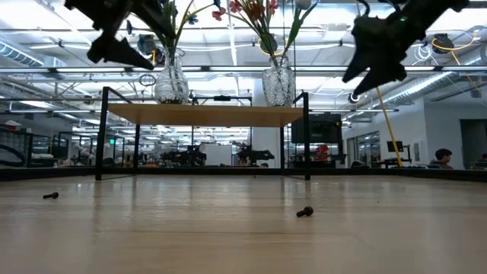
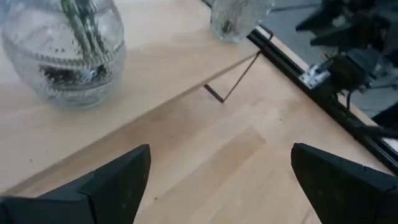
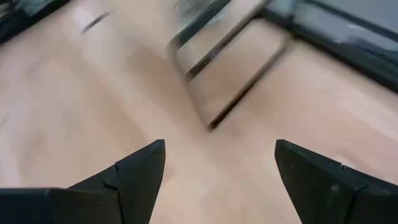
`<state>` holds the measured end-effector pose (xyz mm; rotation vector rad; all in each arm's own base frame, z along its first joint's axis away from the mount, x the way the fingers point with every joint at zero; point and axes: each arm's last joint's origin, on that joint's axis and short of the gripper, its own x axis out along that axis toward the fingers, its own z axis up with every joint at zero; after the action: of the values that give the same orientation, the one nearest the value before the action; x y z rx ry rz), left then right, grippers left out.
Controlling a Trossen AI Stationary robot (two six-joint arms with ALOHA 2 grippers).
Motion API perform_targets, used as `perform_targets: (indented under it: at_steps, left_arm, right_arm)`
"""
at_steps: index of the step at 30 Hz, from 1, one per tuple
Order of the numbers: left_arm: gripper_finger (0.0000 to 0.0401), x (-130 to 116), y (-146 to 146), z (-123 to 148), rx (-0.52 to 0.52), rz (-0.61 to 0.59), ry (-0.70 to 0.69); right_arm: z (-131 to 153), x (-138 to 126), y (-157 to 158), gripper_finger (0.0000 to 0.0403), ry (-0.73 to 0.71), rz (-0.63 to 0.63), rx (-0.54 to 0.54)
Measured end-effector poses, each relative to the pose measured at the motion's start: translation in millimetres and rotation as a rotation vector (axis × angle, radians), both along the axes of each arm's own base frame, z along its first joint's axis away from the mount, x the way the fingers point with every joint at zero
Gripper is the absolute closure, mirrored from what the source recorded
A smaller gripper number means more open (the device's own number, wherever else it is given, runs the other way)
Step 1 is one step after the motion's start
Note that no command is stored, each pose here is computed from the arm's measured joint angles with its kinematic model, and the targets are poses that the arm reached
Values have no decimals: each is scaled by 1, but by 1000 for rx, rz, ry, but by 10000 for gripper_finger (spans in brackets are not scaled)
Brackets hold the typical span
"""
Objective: Pick and place flowers into a vace then onto a shelf
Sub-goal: Return to Home Position
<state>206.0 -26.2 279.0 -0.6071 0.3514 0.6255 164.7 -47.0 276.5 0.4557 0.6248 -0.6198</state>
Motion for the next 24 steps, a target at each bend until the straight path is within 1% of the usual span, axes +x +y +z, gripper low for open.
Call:
perform_targets:
  at_steps: [1, 2, 3, 4, 5, 8, 10, 14, 16, 18, 19, 20, 22, 24]
  left_arm:
    - [13, 0, -6, -1, 13, 6, -5]
    - [13, -1, -13, -1, 46, -6, -5]
    - [13, -3, -20, 0, 80, -22, -10]
    - [13, -5, -27, 1, 109, -24, -18]
    - [13, -7, -33, 1, 135, -14, -32]
    - [13, -18, -50, 3, 184, 77, -114]
    - [13, -26, -59, 2, 197, 113, -155]
    - [13, -38, -66, -5, 142, 131, -173]
    - [13, -43, -68, -8, 121, 119, -160]
    - [13, -48, -68, -11, 120, 111, -138]
    - [13, -52, -68, -13, 126, 108, -121]
    - [13, -56, -68, -15, 131, 104, -103]
    - [13, -63, -68, -24, 109, 118, -103]
    - [13, -70, -67, -37, 98, 133, -117]
  right_arm:
    - [-3, -2, 2, 110, -5, 29, 16]
    - [-6, -4, 7, 110, -12, 115, 10]
    - [-5, -4, 12, 110, -46, 227, -8]
    - [-4, -5, 15, 110, -103, 307, -33]
    - [-3, -7, 17, 110, -154, 336, -52]
    - [-9, -18, 22, 110, -282, 360, -103]
    - [-14, -27, 25, 110, -381, 379, -121]
    - [-33, -46, 28, 110, -531, 360, -113]
    - [-46, -51, 29, 110, -582, 334, -72]
    - [-62, -56, 29, 110, -611, 301, -38]
    - [-70, -57, 28, 110, -609, 285, -42]
    - [-79, -58, 28, 110, -599, 287, -50]
    - [-98, -60, 29, 110, -567, 302, -54]
    - [-112, -59, 30, 110, -590, 312, -30]
